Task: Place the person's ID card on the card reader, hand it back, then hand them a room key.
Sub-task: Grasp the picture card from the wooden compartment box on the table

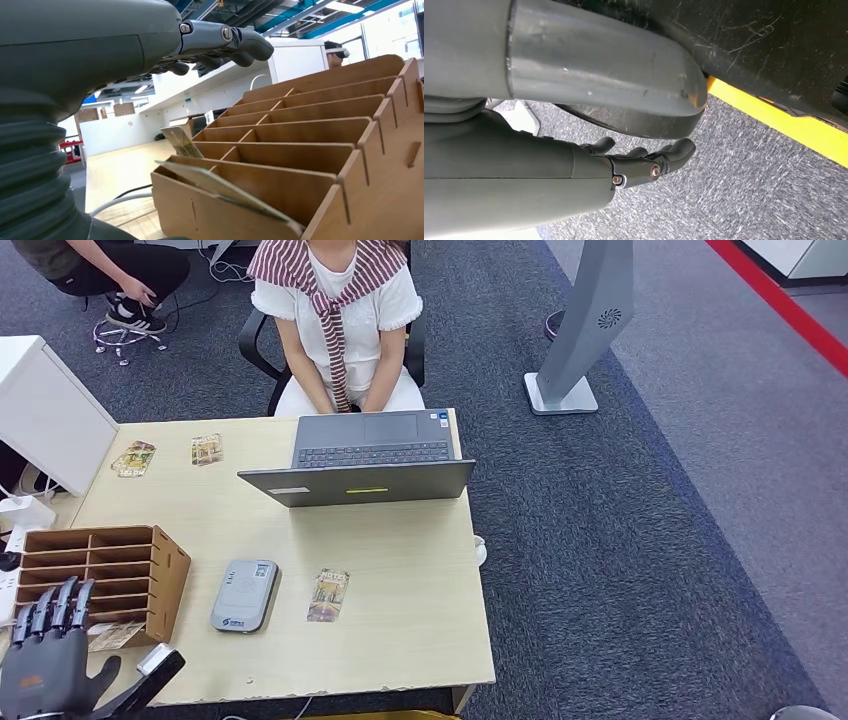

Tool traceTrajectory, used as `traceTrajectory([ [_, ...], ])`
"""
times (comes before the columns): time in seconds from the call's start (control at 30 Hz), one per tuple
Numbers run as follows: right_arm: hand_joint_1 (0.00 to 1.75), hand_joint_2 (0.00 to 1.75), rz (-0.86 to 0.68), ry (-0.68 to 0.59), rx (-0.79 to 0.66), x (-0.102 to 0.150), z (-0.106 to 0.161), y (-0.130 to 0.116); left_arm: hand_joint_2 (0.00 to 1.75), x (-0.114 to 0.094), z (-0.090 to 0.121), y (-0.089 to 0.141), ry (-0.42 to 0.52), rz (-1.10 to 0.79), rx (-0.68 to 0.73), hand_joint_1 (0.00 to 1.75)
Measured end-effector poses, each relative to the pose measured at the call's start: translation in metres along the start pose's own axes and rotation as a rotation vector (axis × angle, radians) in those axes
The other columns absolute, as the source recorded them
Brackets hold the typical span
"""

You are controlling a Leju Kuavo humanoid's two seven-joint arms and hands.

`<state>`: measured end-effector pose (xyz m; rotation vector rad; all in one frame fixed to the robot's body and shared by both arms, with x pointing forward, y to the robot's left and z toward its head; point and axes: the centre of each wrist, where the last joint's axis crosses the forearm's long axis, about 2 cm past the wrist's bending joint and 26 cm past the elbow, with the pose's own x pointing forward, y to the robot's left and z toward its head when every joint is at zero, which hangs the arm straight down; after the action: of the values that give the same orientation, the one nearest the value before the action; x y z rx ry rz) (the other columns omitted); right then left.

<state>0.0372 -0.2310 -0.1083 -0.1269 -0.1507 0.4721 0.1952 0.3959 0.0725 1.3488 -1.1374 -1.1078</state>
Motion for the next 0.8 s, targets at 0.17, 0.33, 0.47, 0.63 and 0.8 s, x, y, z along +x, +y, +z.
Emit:
traceTrajectory([
  [0.17,0.0,0.0,0.0,-0.001,0.0,0.0005,0.0,-0.0003,1.75,0.0021,-0.0022,0.0009,0.0,0.006,0.006,0.0],
  [0.33,0.0,0.0,0.001,-0.002,-0.001,0.0008,-0.0001,-0.0004,1.75,0.0022,-0.0023,0.0009,0.001,0.009,0.006,0.0],
  [0.47,0.0,0.0,0.007,-0.003,-0.001,0.0009,-0.0001,-0.0004,1.75,0.0022,-0.0024,0.0009,0.002,0.012,0.006,0.0],
  [0.63,0.0,0.0,0.01,-0.003,-0.002,0.0009,-0.0001,-0.0004,1.75,0.0023,-0.0026,0.001,0.002,0.012,0.008,0.0],
  [0.8,0.0,0.0,0.01,-0.003,-0.002,0.0009,-0.0001,-0.0005,1.75,0.0024,-0.003,0.0013,0.002,0.013,0.009,0.0],
])
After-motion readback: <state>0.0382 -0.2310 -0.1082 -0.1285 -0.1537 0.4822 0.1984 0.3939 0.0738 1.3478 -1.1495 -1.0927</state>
